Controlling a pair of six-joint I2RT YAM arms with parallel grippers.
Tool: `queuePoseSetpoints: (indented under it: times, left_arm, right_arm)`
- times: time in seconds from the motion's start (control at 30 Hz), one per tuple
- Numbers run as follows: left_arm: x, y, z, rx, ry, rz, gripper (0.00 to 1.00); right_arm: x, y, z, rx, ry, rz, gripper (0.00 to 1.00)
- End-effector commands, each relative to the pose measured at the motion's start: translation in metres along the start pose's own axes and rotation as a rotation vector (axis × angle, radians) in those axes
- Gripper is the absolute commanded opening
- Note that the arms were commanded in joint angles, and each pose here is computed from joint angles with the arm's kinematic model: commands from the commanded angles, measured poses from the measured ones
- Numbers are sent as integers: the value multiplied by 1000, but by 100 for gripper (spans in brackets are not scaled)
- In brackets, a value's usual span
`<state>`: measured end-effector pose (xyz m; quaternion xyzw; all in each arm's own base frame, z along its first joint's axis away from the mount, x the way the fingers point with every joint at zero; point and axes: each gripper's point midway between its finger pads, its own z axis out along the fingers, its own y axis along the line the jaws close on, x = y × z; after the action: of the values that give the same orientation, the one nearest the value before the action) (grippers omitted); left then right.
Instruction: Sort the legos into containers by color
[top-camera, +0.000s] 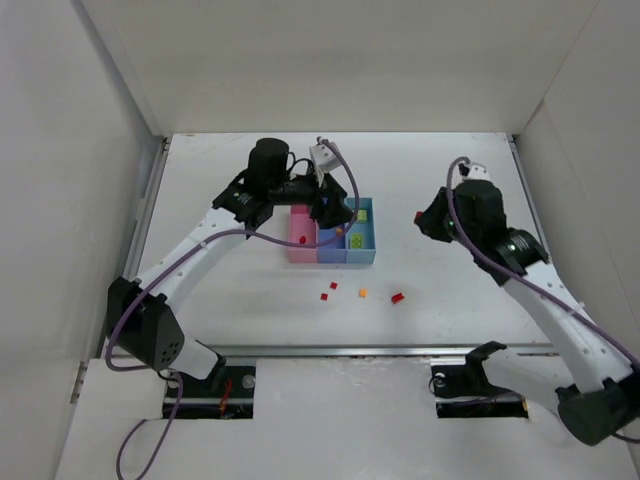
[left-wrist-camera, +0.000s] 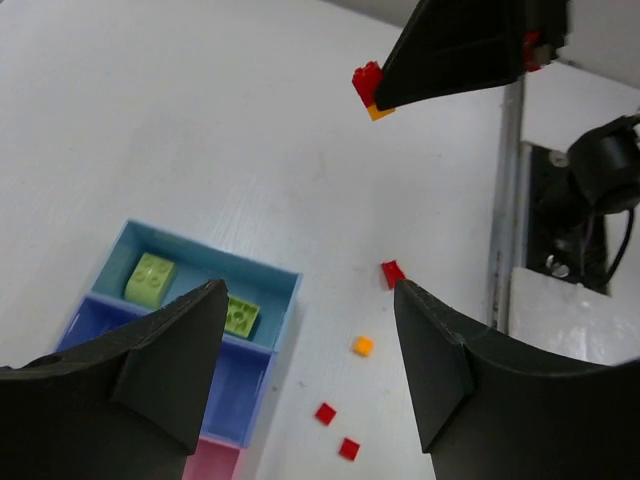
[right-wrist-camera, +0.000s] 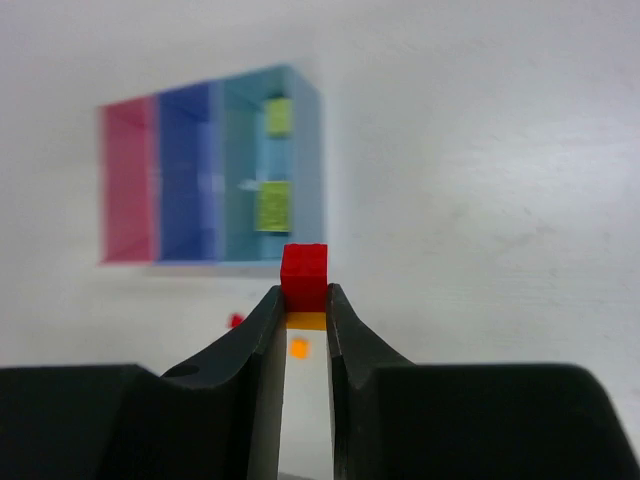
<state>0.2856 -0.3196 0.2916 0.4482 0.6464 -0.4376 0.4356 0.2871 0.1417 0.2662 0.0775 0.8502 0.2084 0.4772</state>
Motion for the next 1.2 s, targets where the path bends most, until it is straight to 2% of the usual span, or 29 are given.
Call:
queuePoseSetpoints:
  times: [0.0,0.13,0.3,0.4,0.63,0.73,0.77,0.87,0.9,0.93,1.0,1.17]
  left_arm:
    - [6,19,-12,-147,79,57,64]
    - [13,30,-18,-222,118,47,64]
    - [16,28,-24,-240,132,40,64]
    - [18,24,-28,-240,130,41,64]
    - [22,24,-30,-248,140,44,64]
    - [22,24,-30,-248,140,44,64]
    - [22,24,-30,-248,140,44,64]
    - [22,24,-30,-248,140,44,64]
    - [22,24,-30,-248,140,44,64]
    - [22,24,-30,-248,140,44,64]
    - [22,24,-30,-248,140,44,64]
    - [22,24,-30,-248,140,44,64]
  right_arm:
    - [64,-72,34,329,273,37,0]
    - [99,-86,69,383,442,2,0]
    - [108,-116,96,499,500,-15,0]
    - [110,-119,111,454,519,-6,0]
    - [155,-141,130,494,682,-49,2]
    - [156,-141,131,492,680,-48,13]
    - [159,-143,130,496,688,-49,26]
    - [160,-142,130,489,692,-45,40]
    - [160,-142,129,486,694,-54,53]
    - [160,-140,132,476,698,-49,59]
    - [160,-140,132,476,698,-49,65]
    - [149,-141,137,482,678,-55,62]
